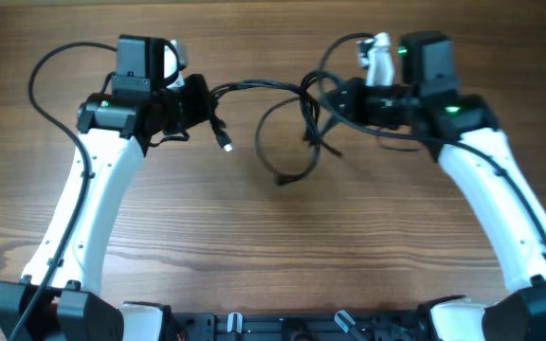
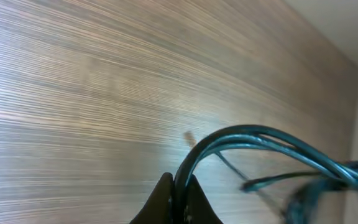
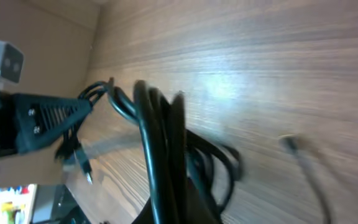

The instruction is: Untangle cables

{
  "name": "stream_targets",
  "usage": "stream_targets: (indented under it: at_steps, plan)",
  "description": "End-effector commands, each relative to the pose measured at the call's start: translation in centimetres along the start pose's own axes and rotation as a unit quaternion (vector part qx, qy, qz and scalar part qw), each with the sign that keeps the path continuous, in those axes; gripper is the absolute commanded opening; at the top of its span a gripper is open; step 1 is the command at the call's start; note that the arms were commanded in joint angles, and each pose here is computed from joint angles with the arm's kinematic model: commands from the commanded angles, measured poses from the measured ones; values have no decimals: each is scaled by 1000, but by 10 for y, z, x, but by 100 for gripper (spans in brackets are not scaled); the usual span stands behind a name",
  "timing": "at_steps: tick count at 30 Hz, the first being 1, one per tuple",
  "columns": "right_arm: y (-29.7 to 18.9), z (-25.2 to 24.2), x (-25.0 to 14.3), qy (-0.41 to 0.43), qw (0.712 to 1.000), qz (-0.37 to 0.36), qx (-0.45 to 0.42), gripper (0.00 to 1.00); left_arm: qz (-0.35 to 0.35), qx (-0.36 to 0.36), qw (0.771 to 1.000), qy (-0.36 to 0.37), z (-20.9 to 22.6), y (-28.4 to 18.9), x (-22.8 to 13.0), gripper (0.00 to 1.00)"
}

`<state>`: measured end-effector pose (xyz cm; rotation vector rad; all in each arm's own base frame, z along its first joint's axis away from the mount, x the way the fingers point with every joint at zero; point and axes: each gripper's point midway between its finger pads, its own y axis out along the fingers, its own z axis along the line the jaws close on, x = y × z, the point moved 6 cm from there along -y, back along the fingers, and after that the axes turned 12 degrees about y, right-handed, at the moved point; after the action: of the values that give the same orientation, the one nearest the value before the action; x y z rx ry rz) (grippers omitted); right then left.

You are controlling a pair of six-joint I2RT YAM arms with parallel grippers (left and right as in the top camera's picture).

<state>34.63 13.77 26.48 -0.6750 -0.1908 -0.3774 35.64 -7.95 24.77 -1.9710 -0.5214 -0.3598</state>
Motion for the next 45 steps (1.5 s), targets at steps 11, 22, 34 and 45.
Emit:
stream_targets:
  at_steps: [11,22,34,45]
  plan:
    - [-23,-5,5,-121,992,-5,20,4,-5,-65,995,74,16,-9,10,4]
    - [-93,-111,47,135,953,-168,-214,4,-42,148,988,-35,101,-30,21,4]
    - [-107,-106,43,30,987,-113,-112,4,-38,119,989,-74,115,-38,19,4]
    - [-19,-45,1,-61,976,-45,-202,8,-21,82,996,-41,85,-25,15,6]
